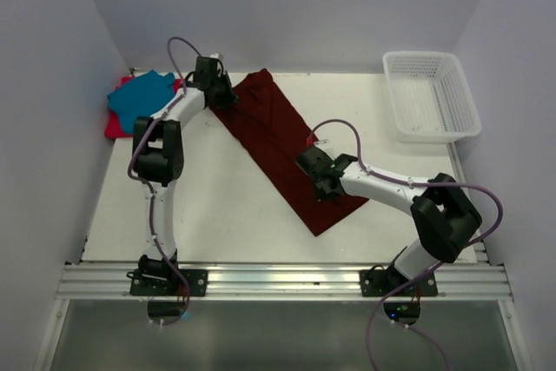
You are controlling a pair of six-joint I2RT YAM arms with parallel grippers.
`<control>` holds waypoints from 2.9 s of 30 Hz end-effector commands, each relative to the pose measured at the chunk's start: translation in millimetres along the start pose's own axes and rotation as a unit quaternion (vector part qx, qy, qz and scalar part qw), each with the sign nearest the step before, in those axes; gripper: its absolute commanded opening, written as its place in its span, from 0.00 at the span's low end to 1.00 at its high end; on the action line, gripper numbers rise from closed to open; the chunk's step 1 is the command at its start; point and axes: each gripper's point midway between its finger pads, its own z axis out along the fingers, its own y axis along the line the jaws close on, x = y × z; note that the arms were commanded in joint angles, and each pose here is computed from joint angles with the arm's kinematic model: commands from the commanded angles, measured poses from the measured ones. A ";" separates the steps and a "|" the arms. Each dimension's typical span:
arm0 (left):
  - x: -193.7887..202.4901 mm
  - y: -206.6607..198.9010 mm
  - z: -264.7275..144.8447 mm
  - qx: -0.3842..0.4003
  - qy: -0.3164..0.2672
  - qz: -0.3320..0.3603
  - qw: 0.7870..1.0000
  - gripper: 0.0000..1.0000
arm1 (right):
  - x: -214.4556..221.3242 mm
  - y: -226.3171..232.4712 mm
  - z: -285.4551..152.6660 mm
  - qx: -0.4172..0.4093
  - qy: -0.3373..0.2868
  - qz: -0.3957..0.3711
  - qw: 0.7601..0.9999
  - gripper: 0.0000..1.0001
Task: Fold and stack the t-shirts
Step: Rotate the tshirt 90 degrees
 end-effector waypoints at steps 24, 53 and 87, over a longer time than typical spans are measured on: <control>35.6 -16.6 87.1 0.138 0.067 -0.104 0.983 0.00 | 141.0 132.5 -33.2 -0.316 0.172 -0.130 0.924 0.00; -130.0 -120.3 -77.2 0.341 -0.090 -0.009 0.936 0.10 | 33.3 170.8 -109.1 -0.267 -0.025 -0.206 0.941 0.44; 120.1 -32.4 -323.9 0.157 -0.105 0.067 0.980 0.76 | -264.5 127.9 74.5 -0.173 -0.087 -0.014 0.981 0.56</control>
